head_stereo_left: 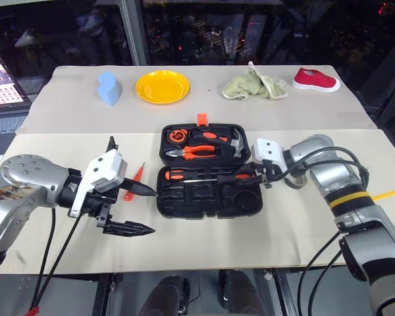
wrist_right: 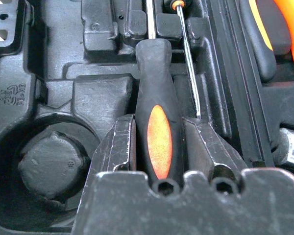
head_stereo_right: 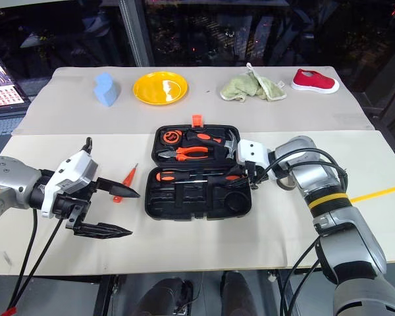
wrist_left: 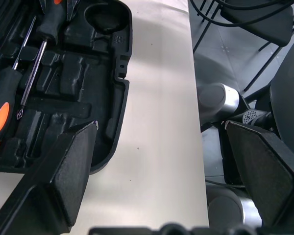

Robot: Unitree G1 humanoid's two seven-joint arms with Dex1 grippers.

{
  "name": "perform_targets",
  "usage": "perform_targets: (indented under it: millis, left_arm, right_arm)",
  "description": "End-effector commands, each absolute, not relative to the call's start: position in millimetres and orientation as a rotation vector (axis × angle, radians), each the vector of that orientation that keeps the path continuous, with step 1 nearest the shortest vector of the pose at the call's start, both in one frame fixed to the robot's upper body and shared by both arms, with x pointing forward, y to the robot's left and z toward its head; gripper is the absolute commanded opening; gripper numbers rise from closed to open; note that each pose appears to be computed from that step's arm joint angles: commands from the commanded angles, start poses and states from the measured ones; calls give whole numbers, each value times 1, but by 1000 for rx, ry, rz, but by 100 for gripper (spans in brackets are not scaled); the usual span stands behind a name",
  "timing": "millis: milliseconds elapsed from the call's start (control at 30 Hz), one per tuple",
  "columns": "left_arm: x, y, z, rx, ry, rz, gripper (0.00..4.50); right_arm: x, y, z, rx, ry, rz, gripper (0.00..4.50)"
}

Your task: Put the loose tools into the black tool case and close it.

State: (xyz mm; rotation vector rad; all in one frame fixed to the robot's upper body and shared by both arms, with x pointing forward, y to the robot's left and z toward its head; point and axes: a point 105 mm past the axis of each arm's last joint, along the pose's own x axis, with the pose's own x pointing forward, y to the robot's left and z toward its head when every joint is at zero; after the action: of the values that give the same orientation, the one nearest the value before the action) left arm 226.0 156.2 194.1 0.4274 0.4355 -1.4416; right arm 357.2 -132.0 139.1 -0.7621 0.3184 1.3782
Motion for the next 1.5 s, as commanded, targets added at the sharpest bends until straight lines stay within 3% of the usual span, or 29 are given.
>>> perform_targets:
  millis: [33,200,333,433,700,900,1167,1367,1500]
  left_arm:
    - [226,155,204,462,399,-1438,450]
    - [230,153,204,458,390,-1445,450]
    - [233,152,203,458,384,-1450,450]
    - [235,150,203,458,379,-1452,450]
    - [240,151,204,467,375,-1452,450]
    - [240,151,203,471,372,-1454,450]
    - [243,152,201,477,375,-1445,450]
    - [252,160,199,445,356,-1349,450]
    - [263,181,194,388,347,-1135,450]
  right_arm:
    - [354,-127,147,-727,294,1391,206]
    - [355,-123,175,-633,219,1354,360]
    - [358,-119,180,-531,212,1316,360]
    - [356,-113,170,-502,234,1326,283]
    - [353,-95,145,-453,255,1323,5]
    - [352,-96,116,-496,351,1282,2]
    - [345,-92,100,-593,367,1296,2]
    - [342,-84,168,-382,120,1269,2]
    - [313,-95,211,-226,19,1291,2]
